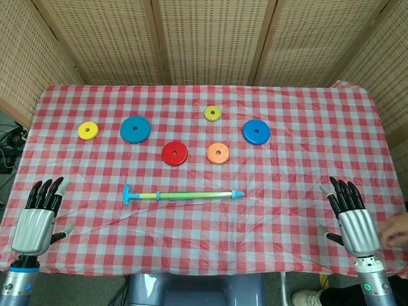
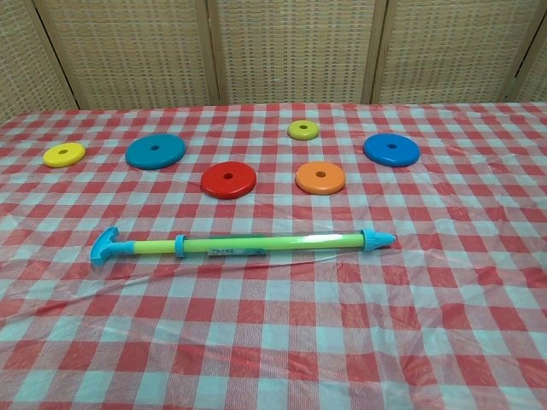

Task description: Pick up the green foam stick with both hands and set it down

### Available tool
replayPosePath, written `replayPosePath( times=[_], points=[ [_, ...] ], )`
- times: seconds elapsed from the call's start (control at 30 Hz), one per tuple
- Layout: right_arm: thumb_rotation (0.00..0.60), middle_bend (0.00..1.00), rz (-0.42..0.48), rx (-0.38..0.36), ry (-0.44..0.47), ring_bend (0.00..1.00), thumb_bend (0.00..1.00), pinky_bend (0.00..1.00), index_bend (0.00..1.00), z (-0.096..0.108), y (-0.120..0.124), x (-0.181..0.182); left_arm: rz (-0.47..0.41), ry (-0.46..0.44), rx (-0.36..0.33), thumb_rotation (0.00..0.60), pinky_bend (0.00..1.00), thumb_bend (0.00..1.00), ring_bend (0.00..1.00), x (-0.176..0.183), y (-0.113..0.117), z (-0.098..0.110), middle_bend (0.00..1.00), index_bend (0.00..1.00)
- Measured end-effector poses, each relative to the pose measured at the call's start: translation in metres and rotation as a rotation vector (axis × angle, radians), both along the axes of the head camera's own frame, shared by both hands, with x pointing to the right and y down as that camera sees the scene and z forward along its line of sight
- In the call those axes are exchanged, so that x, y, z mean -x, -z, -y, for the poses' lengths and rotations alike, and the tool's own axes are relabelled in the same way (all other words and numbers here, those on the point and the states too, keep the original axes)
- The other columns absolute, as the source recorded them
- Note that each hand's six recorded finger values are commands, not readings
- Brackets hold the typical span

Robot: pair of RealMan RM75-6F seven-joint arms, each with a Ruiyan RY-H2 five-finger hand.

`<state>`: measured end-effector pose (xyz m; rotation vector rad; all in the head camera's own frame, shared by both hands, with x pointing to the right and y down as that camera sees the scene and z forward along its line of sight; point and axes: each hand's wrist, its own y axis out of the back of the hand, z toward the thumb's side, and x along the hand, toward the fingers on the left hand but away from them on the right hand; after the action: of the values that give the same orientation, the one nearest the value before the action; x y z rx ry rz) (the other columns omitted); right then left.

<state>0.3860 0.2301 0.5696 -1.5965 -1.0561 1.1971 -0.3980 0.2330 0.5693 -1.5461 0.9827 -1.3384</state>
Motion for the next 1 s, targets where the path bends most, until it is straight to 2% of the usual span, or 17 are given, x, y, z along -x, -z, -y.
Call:
replayPosePath(
  times=[0.7,0.8,0.87,1.0],
  points=[
    [0.6,0.0,0.008,0.004,-0.005,0.0,0.13,0.0,0.15,0.001,0.002,-0.001,-0.038,0.002,0.031,0.6,0.01,0.04,0.0,-0.008,-0.003,0.005,0.0,0.04],
    [0.6,0.0,0.011,0.004,-0.006,0.0,0.13,0.0,0.15,0.0,0.002,-0.001,-0.036,-0.004,0.03,0.6,0.12,0.04,0.11,-0.012,-0.004,0.01,0.14,0.05],
    [0.6,0.0,0.016,0.003,-0.005,0.0,0.14,0.0,0.15,0.0,0.003,-0.001,-0.03,-0.01,0.028,0.6,0.26,0.04,0.26,-0.016,-0.005,0.016,0.32,0.08],
    [0.6,0.0,0.019,0.002,-0.003,0.0,0.14,0.0,0.15,0.0,0.004,0.0,-0.03,-0.015,0.017,0.6,0.44,0.05,0.49,-0.026,-0.008,0.033,0.6,0.17]
  ],
)
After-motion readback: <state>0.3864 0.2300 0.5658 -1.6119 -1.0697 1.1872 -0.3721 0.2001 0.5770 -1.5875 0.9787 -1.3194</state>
